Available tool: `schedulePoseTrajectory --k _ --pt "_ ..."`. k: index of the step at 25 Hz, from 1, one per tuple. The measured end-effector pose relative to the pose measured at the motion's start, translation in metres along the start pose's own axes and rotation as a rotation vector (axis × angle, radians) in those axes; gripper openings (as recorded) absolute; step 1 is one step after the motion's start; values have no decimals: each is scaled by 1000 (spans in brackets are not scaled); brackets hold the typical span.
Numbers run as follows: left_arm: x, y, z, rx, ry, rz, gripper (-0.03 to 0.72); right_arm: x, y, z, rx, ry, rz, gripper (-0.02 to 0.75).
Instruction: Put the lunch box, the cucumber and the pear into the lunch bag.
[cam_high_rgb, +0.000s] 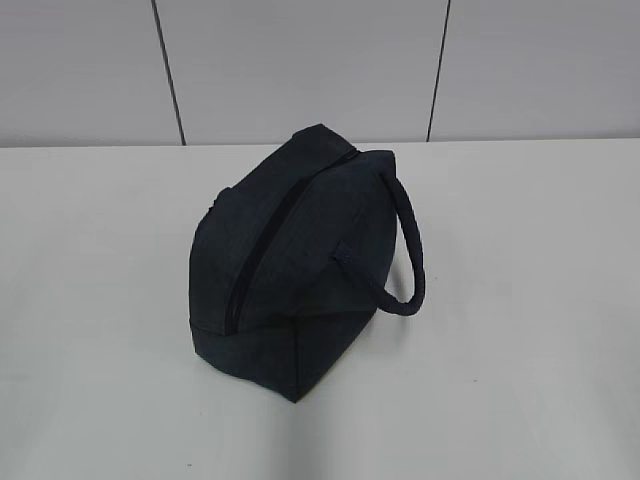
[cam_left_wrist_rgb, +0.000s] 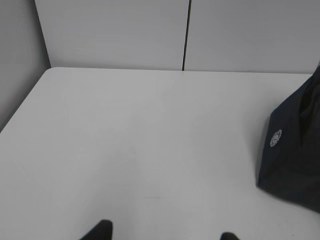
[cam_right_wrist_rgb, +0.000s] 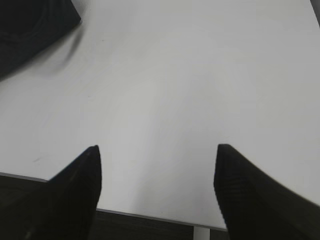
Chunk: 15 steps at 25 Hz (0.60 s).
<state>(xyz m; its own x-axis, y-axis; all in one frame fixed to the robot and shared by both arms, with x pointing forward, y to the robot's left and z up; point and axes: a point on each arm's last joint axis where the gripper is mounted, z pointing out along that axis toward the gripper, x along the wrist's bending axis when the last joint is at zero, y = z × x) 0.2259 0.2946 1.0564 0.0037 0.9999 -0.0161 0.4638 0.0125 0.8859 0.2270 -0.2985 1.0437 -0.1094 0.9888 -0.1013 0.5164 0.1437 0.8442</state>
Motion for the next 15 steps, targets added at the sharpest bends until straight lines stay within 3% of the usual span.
schedulePoseTrajectory --k 15 --pt "1 0 0 1 -39 21 345 0 0 0 2 -20 7 541"
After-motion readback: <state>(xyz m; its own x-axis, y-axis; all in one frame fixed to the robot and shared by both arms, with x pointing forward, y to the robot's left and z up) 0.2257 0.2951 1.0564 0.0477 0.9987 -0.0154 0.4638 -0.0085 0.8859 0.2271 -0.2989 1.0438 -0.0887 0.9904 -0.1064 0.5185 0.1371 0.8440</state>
